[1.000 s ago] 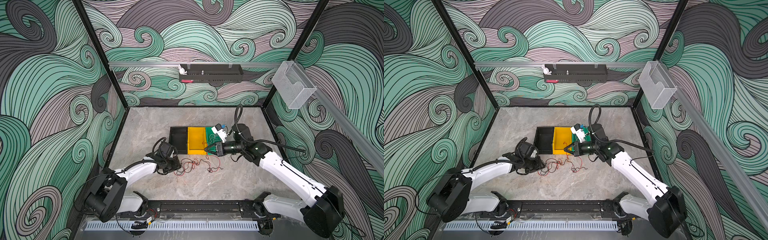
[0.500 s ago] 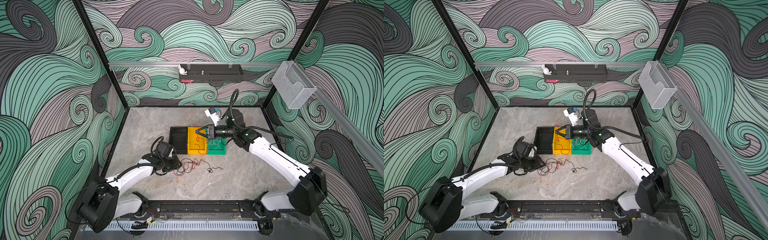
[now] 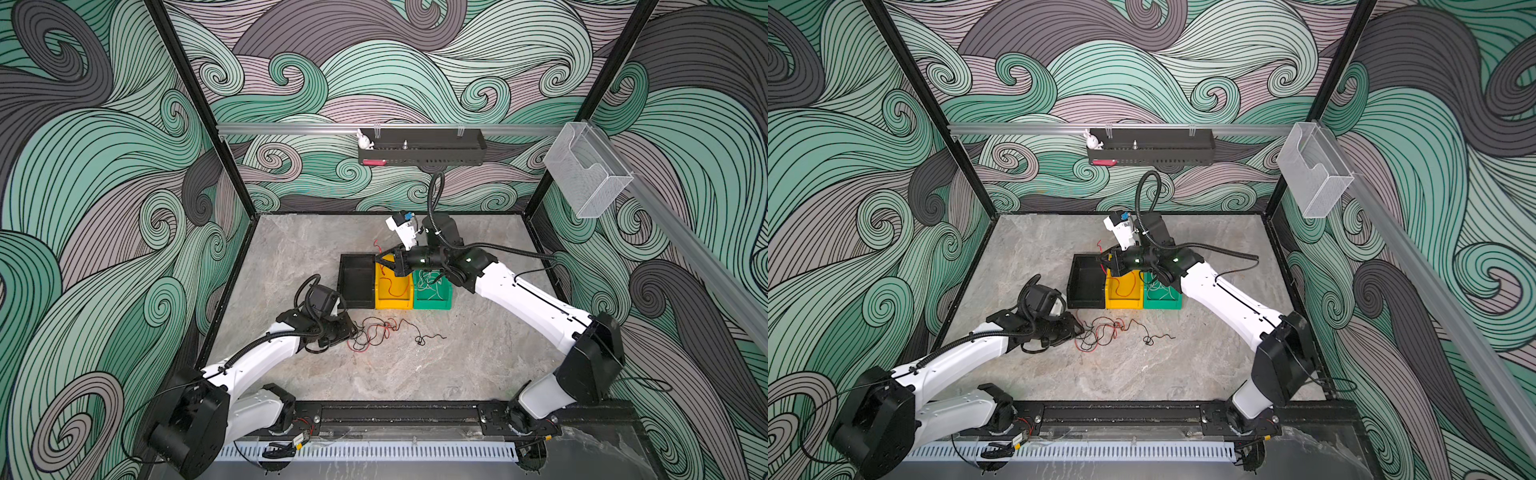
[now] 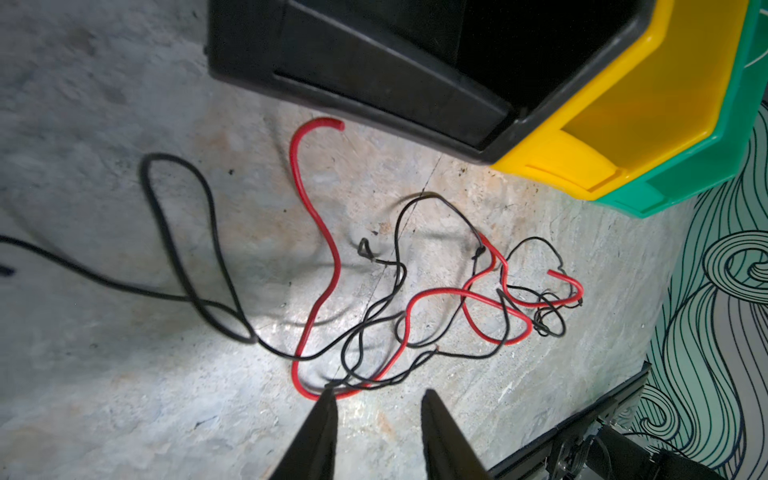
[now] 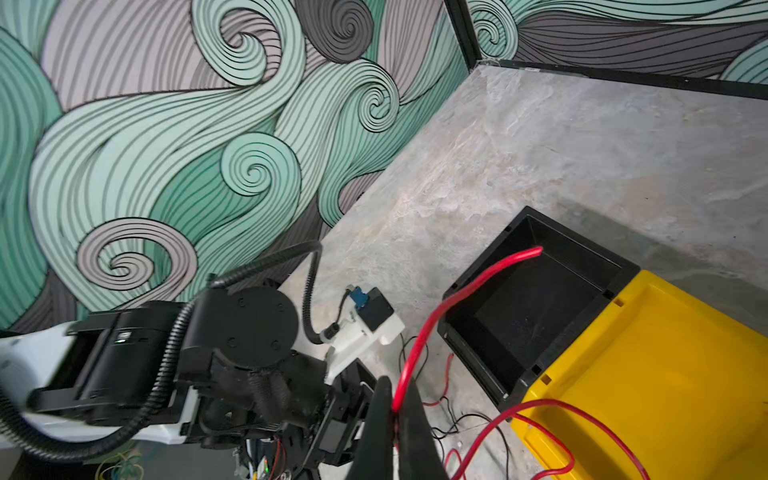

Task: Untangle the cables
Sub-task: 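Lift the red wire and carry it over the bins toward the black bin, then lower the red wire into the black bin with the right gripper, then release the red wire and move the right gripper down to the tangle, then pinch another red wire in the tangle with the right gripper, then pull the red wire out of the tangle away from the left gripper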

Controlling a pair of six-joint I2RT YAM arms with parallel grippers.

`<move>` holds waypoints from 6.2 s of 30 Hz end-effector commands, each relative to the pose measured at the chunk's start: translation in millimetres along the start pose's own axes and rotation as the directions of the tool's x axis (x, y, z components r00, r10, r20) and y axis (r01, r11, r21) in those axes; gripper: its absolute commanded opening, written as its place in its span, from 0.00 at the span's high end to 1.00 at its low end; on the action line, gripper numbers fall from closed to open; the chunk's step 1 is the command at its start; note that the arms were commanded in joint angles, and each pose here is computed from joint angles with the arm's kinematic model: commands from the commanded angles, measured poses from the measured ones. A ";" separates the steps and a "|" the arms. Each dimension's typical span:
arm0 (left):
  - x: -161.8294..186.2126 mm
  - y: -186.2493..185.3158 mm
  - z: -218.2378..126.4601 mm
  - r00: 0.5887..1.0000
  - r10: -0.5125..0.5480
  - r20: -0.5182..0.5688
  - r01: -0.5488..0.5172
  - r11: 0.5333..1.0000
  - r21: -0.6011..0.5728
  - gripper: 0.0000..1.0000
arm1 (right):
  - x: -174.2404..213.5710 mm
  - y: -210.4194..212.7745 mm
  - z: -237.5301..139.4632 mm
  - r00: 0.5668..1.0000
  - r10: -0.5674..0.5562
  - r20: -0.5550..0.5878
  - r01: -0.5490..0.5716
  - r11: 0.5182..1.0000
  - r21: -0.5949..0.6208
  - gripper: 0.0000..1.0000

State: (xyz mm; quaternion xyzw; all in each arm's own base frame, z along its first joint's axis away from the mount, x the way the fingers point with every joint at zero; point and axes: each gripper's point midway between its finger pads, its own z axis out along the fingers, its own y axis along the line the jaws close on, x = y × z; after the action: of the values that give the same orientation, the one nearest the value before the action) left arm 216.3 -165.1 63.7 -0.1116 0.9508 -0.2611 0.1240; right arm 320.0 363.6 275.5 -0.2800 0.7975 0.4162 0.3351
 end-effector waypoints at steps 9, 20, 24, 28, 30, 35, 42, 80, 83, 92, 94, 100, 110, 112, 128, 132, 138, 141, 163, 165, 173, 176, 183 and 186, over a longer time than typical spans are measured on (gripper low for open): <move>5.9 18.7 1.1 1.000 -0.020 -0.022 0.019 0.999 -0.043 0.63 | -20.7 3.6 40.5 0.998 0.055 -0.008 -0.055 0.993 -0.104 1.00; 11.9 30.0 0.6 0.998 -0.050 -0.025 0.049 0.998 -0.047 0.62 | -41.1 25.3 81.4 0.993 0.114 0.020 -0.104 0.959 -0.264 1.00; 12.6 31.7 1.5 0.998 -0.055 -0.027 0.054 0.998 -0.044 0.62 | -42.6 10.5 106.4 0.994 0.097 0.054 -0.079 0.962 -0.261 1.00; 14.3 33.6 2.4 0.998 -0.058 -0.034 0.056 0.997 -0.048 0.62 | -40.7 0.4 128.5 0.994 0.087 0.063 -0.066 0.957 -0.281 1.00; 14.0 34.1 2.4 0.998 -0.059 -0.032 0.058 0.997 -0.047 0.62 | -35.5 -6.7 137.7 0.995 0.086 0.060 -0.066 0.958 -0.281 1.00; 13.0 33.3 0.9 0.998 -0.066 -0.026 0.064 0.997 -0.043 0.62 | -9.3 -35.2 152.9 0.995 0.095 0.007 -0.091 0.971 -0.221 1.00; 13.9 35.8 0.6 0.997 -0.076 -0.019 0.075 0.996 -0.046 0.62 | 21.0 -56.3 140.3 0.997 0.027 -0.073 -0.033 0.997 -0.076 1.00; 10.7 31.6 -7.8 0.998 -0.070 0.007 0.070 0.997 -0.032 0.63 | 74.7 -69.9 123.6 0.919 0.014 -0.394 0.084 0.969 0.230 0.74; 10.2 30.6 -9.9 0.998 -0.068 0.012 0.069 0.997 -0.029 0.63 | 65.1 -61.9 111.8 0.926 -0.005 -0.378 0.097 0.969 0.225 0.71; 10.9 26.5 -14.1 0.997 -0.073 0.011 0.074 0.997 -0.012 0.60 | 70.5 -43.0 65.7 0.928 -0.018 -0.372 0.107 0.970 0.220 0.64; 12.7 22.8 -13.6 0.997 -0.075 -0.002 0.075 0.997 0.009 0.58 | 84.1 -43.0 54.9 0.922 0.001 -0.388 0.095 0.969 0.228 0.63; 11.4 2.0 -10.3 0.998 -0.064 -0.011 0.065 0.989 0.130 0.48 | 129.1 -45.8 20.6 0.918 0.075 -0.389 0.034 0.964 0.265 0.60; 11.0 -33.1 -0.5 1.000 0.016 -0.026 -0.011 0.985 0.171 0.46 | 177.5 -59.5 16.1 0.897 0.186 -0.402 -0.069 0.955 0.289 0.61; 11.9 -36.1 3.2 1.000 0.020 -0.024 -0.016 0.987 0.160 0.46 | 183.8 -61.2 20.6 0.894 0.201 -0.401 -0.089 0.956 0.281 0.61; 8.5 -50.8 27.4 0.999 0.044 -0.006 -0.042 0.988 0.146 0.46 | 209.7 -64.0 31.3 0.894 0.255 -0.369 -0.173 0.955 0.241 0.94; 7.5 -53.5 34.8 0.999 0.050 -0.005 -0.049 0.986 0.157 0.47 | 210.6 -56.8 18.2 0.902 0.254 -0.350 -0.181 0.956 0.230 0.97; 9.8 -54.9 35.6 0.999 0.052 0.005 -0.052 0.982 0.180 0.49 | 197.8 -22.5 -6.3 0.930 0.268 -0.251 -0.245 0.962 0.118 0.99; 14.3 -56.0 32.8 0.998 0.059 -0.001 -0.058 0.979 0.195 0.49 | 198.5 -13.5 -16.5 0.939 0.271 -0.212 -0.257 0.962 0.089 0.99; 44.0 -69.4 35.2 0.989 0.144 0.024 -0.146 0.959 0.242 0.47 | 225.9 -21.4 -34.7 0.939 0.307 -0.153 -0.290 0.949 0.126 0.98; 46.5 -70.7 44.2 0.986 0.164 -0.001 -0.160 0.960 0.230 0.49 | 227.9 -22.0 -32.0 0.939 0.310 -0.149 -0.292 0.948 0.126 0.98; 47.9 -81.9 58.1 0.986 0.168 -0.016 -0.159 0.956 0.248 0.54 | 241.6 -29.7 -23.7 0.930 0.325 -0.173 -0.297 0.940 0.170 0.98; 49.0 -87.7 60.4 0.984 0.175 -0.022 -0.164 0.953 0.255 0.57 | 245.5 -31.5 -20.8 0.924 0.334 -0.187 -0.303 0.936 0.179 0.98; 54.4 -72.9 75.0 0.983 0.173 -0.059 -0.160 0.971 0.178 0.86 | 244.4 -33.6 -22.1 0.925 0.340 -0.167 -0.309 0.932 0.187 0.98; 53.3 -67.9 72.2 0.985 0.168 -0.044 -0.159 0.974 0.162 0.94 | 244.2 -35.1 -28.8 0.932 0.327 -0.157 -0.294 0.934 0.202 0.98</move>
State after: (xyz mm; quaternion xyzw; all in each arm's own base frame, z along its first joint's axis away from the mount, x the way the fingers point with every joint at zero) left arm 193.1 -270.9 24.6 -0.0132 0.9363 -0.3323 0.1131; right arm 185.3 286.0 80.1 -0.1599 0.8943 0.3698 0.1950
